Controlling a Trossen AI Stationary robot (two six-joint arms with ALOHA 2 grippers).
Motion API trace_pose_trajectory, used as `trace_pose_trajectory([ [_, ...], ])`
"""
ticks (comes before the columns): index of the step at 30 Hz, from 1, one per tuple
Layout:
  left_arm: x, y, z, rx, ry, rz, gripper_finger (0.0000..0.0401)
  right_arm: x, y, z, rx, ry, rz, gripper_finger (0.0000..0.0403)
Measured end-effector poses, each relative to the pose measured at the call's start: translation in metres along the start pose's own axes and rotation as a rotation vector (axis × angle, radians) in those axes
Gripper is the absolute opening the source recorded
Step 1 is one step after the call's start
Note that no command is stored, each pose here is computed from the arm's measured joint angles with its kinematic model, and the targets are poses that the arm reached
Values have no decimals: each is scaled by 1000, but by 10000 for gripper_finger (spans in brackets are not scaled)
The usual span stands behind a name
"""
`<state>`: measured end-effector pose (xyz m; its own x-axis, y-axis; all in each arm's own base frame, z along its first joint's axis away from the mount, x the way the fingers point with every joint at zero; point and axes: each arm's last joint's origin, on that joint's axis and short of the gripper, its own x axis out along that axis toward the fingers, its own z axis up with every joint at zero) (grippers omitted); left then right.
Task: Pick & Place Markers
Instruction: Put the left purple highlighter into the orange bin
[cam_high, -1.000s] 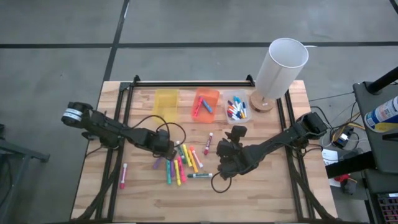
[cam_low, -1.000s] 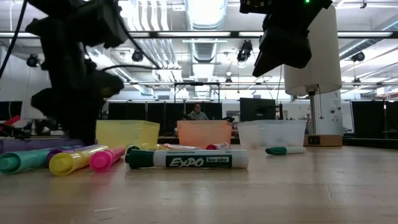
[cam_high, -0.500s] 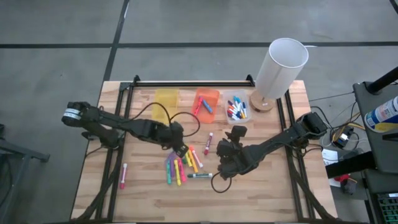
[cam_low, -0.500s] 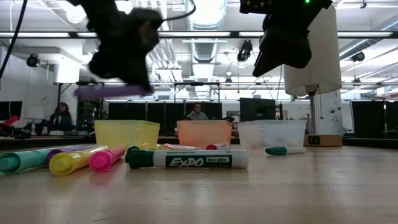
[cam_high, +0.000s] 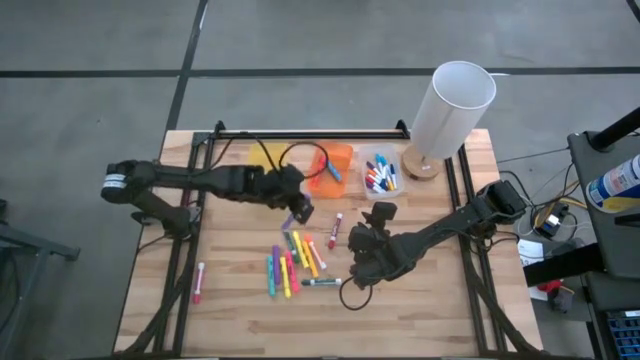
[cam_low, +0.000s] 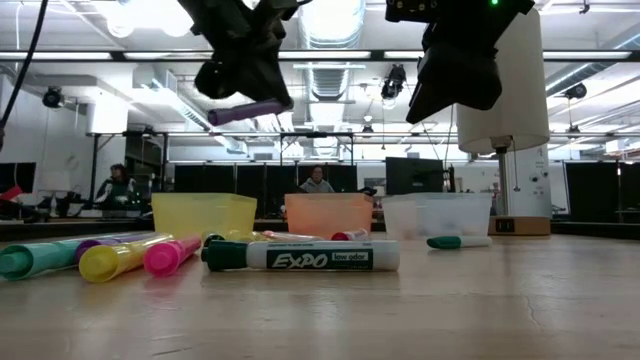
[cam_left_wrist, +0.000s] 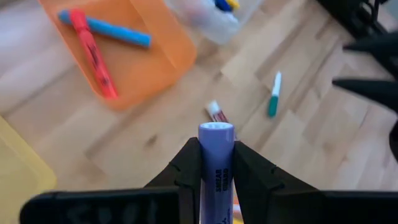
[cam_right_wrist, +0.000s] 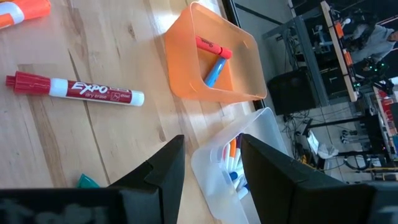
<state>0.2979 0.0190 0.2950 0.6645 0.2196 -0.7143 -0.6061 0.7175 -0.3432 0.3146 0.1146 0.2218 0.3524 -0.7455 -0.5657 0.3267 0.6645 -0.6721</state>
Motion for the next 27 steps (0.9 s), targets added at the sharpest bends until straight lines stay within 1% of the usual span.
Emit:
trace_pose_trajectory([
  [4,-2,8,16,-10,-39,11,64,0,0,0,-4,0,0,150],
  [8,-3,15,31,-20,-92,-5,64,0,0,0,-3,-1,0,150],
  [13,-3,24,49,-40,-154,-66,64,0,0,0,-3,-1,0,150],
  [20,-3,41,68,-78,-235,-77,64,0,0,0,-5,-2,0,150],
  [24,-5,47,82,-91,-322,-123,64,1,0,1,-4,-3,-2,150],
  [27,-5,53,89,-96,-350,-142,64,2,-1,1,-4,-1,-5,150],
])
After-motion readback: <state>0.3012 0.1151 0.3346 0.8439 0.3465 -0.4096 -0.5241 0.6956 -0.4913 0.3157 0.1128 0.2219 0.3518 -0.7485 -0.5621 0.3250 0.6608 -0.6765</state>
